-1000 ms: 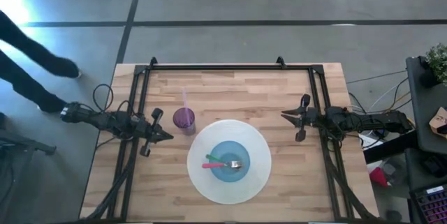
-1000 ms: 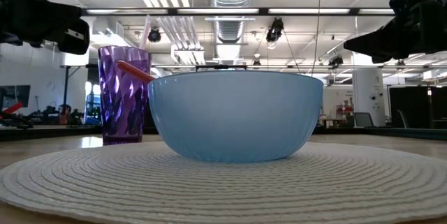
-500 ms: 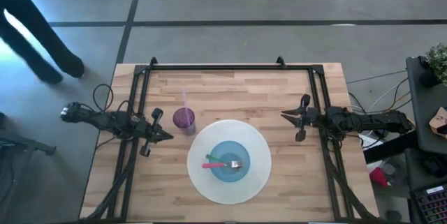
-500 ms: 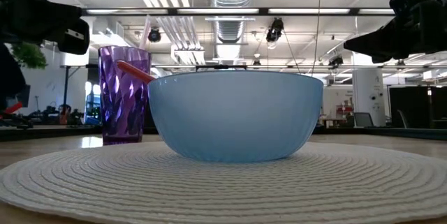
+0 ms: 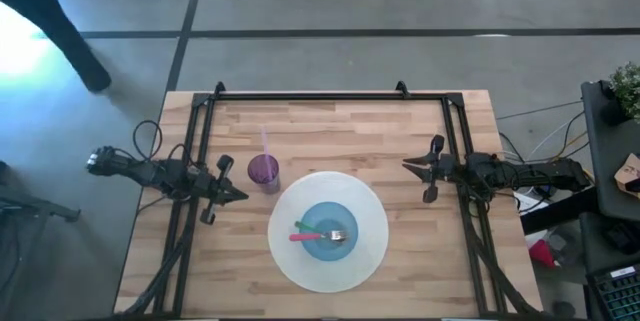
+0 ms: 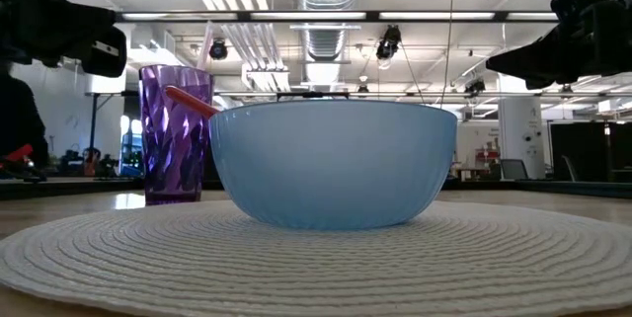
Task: Pick & Place Utensil
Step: Return to Home Position
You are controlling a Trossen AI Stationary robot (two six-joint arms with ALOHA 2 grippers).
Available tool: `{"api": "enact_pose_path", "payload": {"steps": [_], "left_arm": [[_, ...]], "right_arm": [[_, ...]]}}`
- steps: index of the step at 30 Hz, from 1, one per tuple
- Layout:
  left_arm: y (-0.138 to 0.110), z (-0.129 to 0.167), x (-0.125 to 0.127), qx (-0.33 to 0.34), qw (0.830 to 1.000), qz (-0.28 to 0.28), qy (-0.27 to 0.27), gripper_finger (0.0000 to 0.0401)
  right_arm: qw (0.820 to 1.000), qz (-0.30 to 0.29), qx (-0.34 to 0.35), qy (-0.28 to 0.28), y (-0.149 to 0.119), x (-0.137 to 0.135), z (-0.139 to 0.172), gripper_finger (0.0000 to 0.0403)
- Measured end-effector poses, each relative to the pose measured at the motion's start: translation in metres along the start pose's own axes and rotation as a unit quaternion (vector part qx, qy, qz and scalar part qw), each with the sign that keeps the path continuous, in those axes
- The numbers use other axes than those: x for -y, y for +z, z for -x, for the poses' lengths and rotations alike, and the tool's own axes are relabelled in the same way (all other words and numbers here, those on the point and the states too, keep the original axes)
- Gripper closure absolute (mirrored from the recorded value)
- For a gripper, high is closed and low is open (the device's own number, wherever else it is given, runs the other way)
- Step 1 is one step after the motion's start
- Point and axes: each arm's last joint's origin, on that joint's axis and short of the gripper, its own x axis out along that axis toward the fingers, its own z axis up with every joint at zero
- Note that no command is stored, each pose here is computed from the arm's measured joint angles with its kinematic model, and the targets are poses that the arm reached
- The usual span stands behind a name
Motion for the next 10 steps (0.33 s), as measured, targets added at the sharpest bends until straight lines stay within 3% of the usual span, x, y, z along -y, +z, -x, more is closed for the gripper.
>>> {"api": "enact_pose_path", "payload": {"steps": [10], "left_arm": [[0.0,0.0,0.0,0.0,1.0,0.0,0.0,0.0401]], "right_arm": [[1.0,-0.004,0.0,0.0,0.0,0.0,0.0,0.0351]]}}
